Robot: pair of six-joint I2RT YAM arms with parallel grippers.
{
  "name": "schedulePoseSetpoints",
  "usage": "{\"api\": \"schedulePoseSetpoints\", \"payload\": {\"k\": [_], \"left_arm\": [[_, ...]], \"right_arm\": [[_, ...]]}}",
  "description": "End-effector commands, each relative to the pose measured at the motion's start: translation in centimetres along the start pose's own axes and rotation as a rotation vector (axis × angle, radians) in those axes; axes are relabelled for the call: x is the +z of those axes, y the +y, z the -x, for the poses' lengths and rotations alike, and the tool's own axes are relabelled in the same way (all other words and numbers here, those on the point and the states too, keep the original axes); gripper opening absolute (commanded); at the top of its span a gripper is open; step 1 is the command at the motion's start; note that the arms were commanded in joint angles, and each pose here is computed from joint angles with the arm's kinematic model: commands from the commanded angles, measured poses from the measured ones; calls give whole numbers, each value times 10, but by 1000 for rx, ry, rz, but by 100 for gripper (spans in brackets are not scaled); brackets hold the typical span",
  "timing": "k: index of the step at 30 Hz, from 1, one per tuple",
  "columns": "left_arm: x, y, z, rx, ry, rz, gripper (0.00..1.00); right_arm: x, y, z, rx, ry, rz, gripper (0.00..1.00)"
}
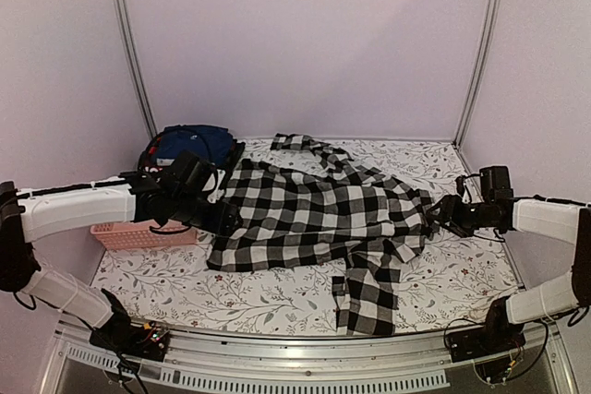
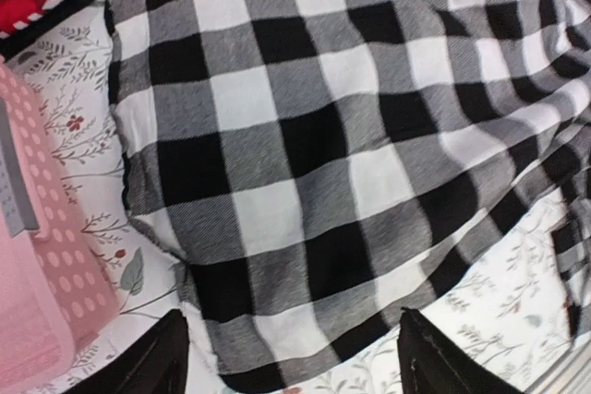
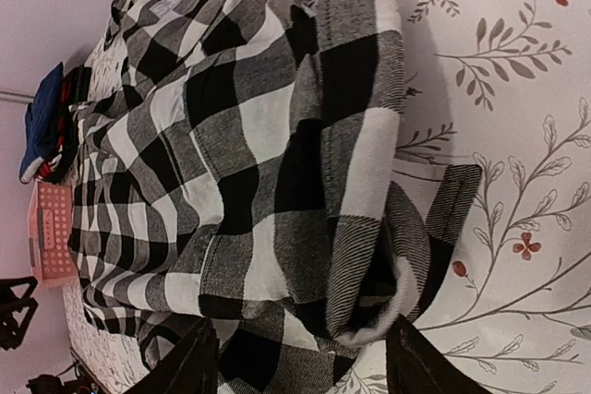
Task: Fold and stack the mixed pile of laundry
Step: Adjust the flattened shirt at the center of the board.
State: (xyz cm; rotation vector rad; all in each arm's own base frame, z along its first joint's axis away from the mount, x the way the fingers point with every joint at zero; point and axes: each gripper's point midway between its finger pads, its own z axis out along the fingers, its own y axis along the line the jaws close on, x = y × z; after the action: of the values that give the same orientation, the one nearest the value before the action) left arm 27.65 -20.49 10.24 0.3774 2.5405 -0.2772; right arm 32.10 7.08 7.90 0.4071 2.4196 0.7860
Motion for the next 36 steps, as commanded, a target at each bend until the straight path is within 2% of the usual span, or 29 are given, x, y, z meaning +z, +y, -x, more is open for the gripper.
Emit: {"api": "schedulePoseSetpoints", "payload": {"k": [1, 2, 5, 9, 12, 13, 16, 20, 22, 31, 36], "left_arm": [[-16, -62, 58, 119, -183, -221, 81], [-14, -76, 66, 152, -195, -250, 81], [15, -106, 69, 259, -138, -255, 81], [54, -139, 60, 377, -58, -267, 81], [68, -157, 57, 429, -37, -291, 81], [73, -159, 56, 437, -30, -292, 81], [82, -162, 52, 443, -8, -287, 80], [87, -156, 43, 438, 18, -272, 80], [87, -152, 39, 434, 25, -260, 81], [91, -142, 27, 408, 57, -236, 81], [95, -134, 14, 410, 95, -212, 81]], "right_arm": [[-21, 13, 26, -101, -96, -97, 73], [-29, 18, 47, -138, -159, -130, 77], [-48, 46, 108, -270, -308, -156, 79], [-25, 95, 159, -449, -335, -19, 75], [15, 121, 182, -524, -275, 51, 70], [41, 118, 182, -535, -228, 43, 70], [81, 137, 189, -625, -176, 29, 70], [155, 134, 181, -714, -59, -39, 68], [178, 135, 177, -753, -34, -68, 67], [260, 118, 133, -855, 104, -158, 67], [281, 89, 114, -871, 155, -261, 67]]}}
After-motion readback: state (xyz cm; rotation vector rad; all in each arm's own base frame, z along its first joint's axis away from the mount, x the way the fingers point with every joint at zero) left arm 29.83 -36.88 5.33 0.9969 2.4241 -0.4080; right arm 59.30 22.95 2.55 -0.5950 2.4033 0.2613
